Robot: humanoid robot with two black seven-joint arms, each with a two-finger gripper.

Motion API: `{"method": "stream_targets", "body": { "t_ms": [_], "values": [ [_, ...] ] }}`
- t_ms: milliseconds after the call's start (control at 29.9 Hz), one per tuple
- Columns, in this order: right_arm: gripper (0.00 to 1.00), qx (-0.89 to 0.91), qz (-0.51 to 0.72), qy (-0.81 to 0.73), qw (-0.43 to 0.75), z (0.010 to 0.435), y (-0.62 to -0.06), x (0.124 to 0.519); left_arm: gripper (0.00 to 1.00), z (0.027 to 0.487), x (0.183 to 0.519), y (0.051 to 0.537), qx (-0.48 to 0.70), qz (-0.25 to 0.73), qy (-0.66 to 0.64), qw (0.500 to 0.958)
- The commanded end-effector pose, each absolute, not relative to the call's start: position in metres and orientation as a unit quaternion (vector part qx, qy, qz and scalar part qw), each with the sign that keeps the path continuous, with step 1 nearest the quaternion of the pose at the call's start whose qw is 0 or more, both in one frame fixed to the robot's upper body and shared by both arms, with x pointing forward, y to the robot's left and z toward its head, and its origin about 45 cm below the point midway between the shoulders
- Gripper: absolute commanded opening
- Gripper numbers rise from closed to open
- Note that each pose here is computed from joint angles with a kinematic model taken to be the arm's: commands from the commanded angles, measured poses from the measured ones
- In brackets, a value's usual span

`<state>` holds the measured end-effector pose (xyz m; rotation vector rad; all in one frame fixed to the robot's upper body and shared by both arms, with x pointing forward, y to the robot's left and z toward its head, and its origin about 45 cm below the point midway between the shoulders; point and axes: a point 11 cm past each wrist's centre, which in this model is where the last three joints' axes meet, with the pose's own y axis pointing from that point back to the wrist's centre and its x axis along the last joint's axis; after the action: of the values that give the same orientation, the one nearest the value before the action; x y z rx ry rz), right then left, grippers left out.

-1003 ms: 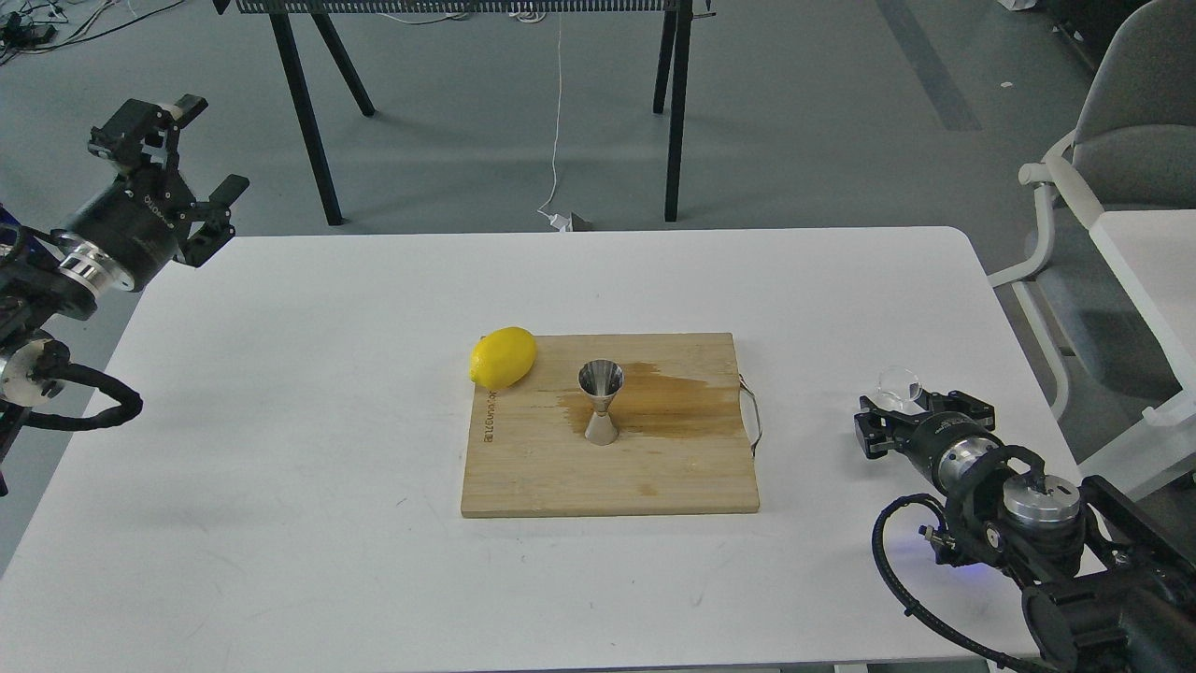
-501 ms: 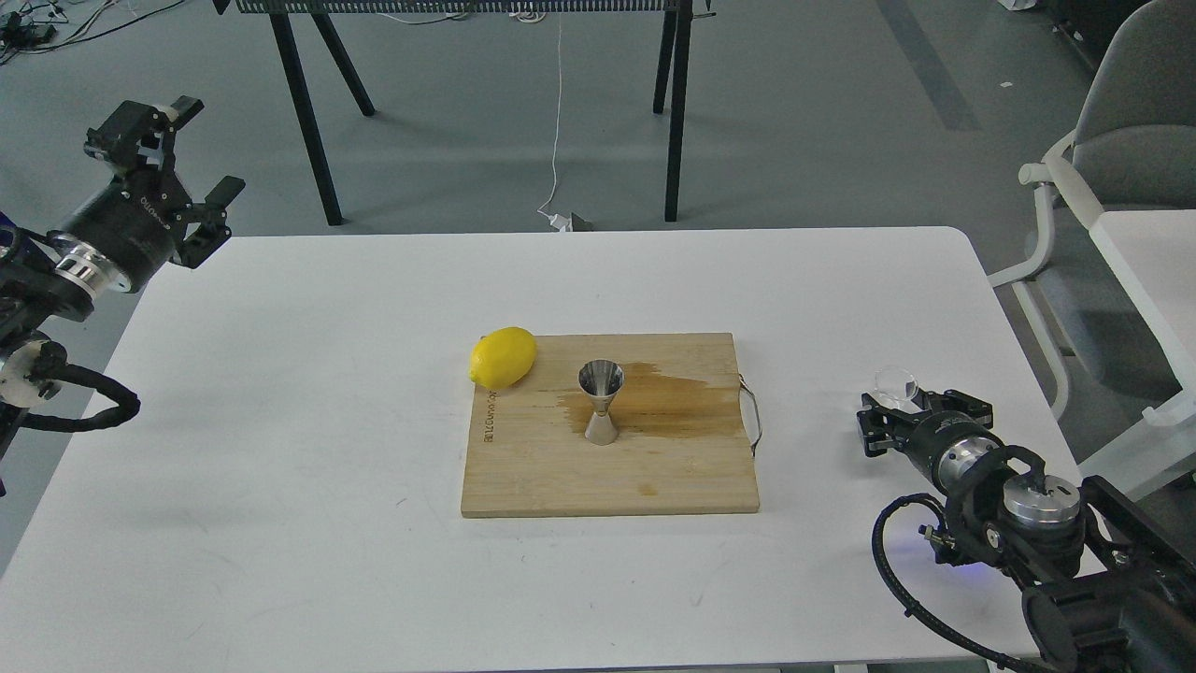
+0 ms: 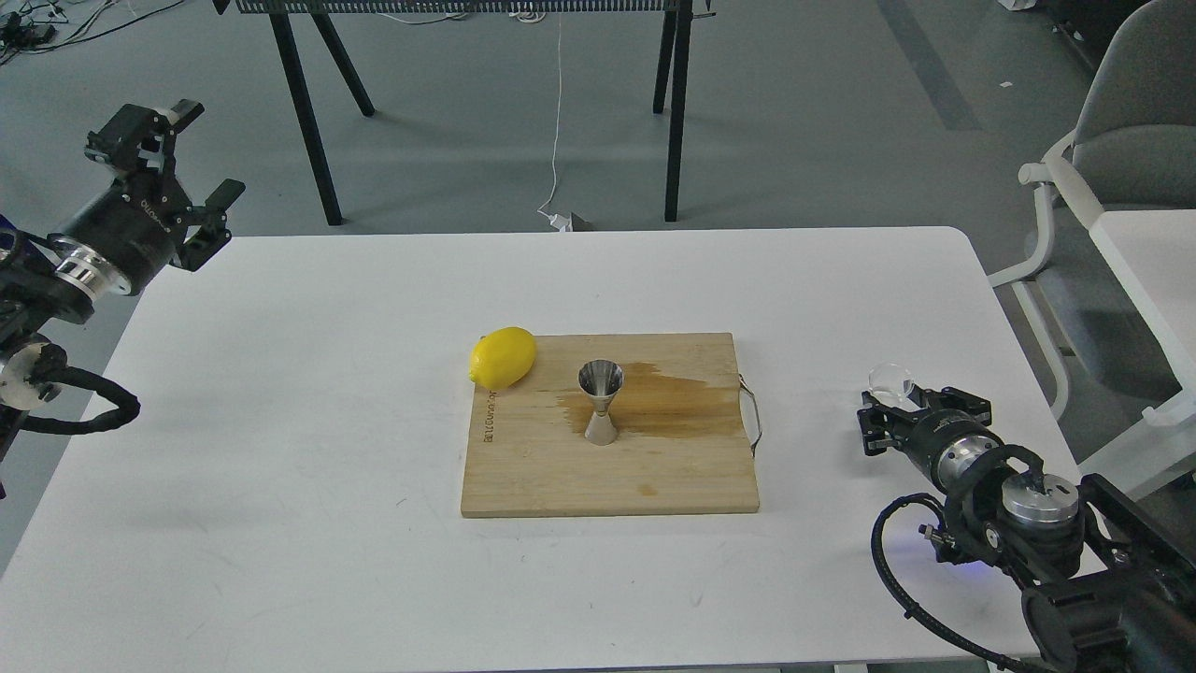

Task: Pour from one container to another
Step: 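Close the right gripper around the small clear glass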

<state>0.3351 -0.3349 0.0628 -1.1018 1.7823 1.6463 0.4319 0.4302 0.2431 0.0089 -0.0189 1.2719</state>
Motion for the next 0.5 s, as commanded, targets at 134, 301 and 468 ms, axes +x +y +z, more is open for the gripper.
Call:
{"method": "stream_targets", "body": {
  "t_ms": [134, 301, 468],
  "values": [
    [0.51, -0.416, 0.593, 0.649, 0.234, 0.0647, -0.3334, 0.3361, 1.0, 0.2427, 0.432, 0.4295, 0.004, 0.594, -0.008, 0.805],
    [0.5, -0.416, 0.594, 0.647, 0.234, 0.064, -0.3316, 0.336, 1.0, 0.2427, 0.432, 0.4295, 0.004, 0.594, -0.008, 0.805],
    [0.49, -0.417, 0.594, 0.647, 0.234, 0.0637, -0.3317, 0.3356, 1.0, 0.2427, 0.432, 0.4295, 0.004, 0.594, -0.008, 0.805]
  ]
}}
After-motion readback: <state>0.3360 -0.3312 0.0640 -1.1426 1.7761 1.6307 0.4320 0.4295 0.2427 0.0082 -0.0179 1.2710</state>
